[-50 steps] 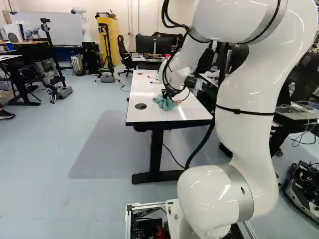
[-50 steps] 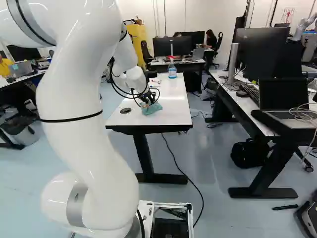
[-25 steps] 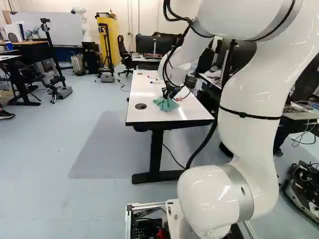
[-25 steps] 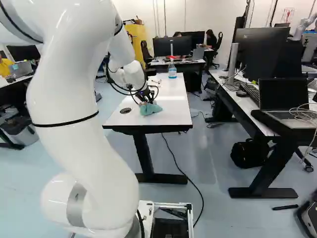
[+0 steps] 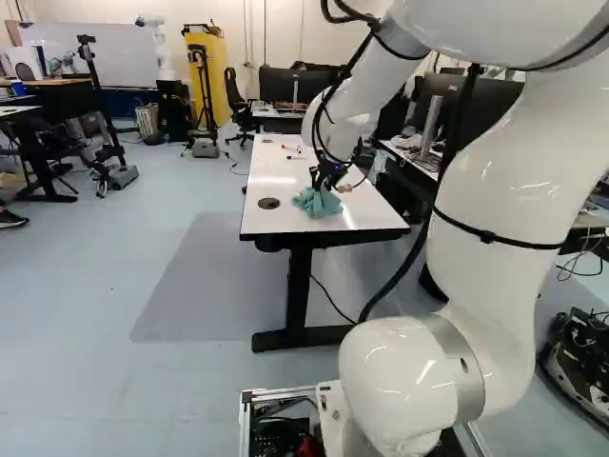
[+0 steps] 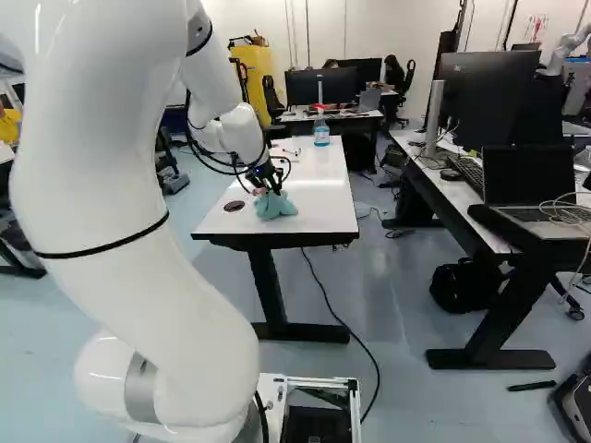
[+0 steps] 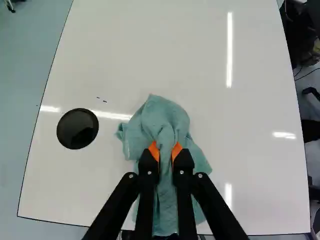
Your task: Clean the table with the green towel
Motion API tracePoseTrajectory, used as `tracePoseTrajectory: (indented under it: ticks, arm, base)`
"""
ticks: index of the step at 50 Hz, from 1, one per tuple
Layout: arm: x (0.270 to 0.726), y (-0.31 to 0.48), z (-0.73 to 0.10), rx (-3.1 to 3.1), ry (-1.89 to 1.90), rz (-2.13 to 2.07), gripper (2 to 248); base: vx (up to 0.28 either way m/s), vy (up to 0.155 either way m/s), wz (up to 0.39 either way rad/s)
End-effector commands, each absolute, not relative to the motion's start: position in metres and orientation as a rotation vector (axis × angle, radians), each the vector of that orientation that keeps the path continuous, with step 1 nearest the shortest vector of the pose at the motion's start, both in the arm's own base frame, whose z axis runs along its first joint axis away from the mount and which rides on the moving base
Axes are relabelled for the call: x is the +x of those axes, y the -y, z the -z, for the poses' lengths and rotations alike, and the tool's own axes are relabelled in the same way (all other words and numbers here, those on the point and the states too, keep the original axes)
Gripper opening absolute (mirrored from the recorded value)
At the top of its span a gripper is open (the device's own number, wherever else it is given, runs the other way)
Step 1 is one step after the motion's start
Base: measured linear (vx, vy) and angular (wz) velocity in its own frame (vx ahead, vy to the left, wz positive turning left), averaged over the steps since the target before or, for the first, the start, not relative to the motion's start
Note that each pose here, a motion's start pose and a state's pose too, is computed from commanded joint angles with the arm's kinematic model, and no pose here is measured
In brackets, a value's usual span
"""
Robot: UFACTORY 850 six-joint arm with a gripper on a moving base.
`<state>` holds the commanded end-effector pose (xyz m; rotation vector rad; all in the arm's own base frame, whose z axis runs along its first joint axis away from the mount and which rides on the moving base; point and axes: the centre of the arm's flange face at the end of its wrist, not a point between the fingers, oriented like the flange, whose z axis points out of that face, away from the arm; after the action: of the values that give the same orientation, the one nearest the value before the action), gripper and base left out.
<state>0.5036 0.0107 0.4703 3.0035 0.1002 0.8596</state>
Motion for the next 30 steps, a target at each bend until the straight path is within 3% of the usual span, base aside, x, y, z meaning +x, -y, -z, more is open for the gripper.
tracePoseTrajectory:
  ticks: [30]
  arm:
    - [0.492,0.034,-0.47,2.983,0.036,-0.847,46]
  base:
    - [0.0,0.0,0.0]
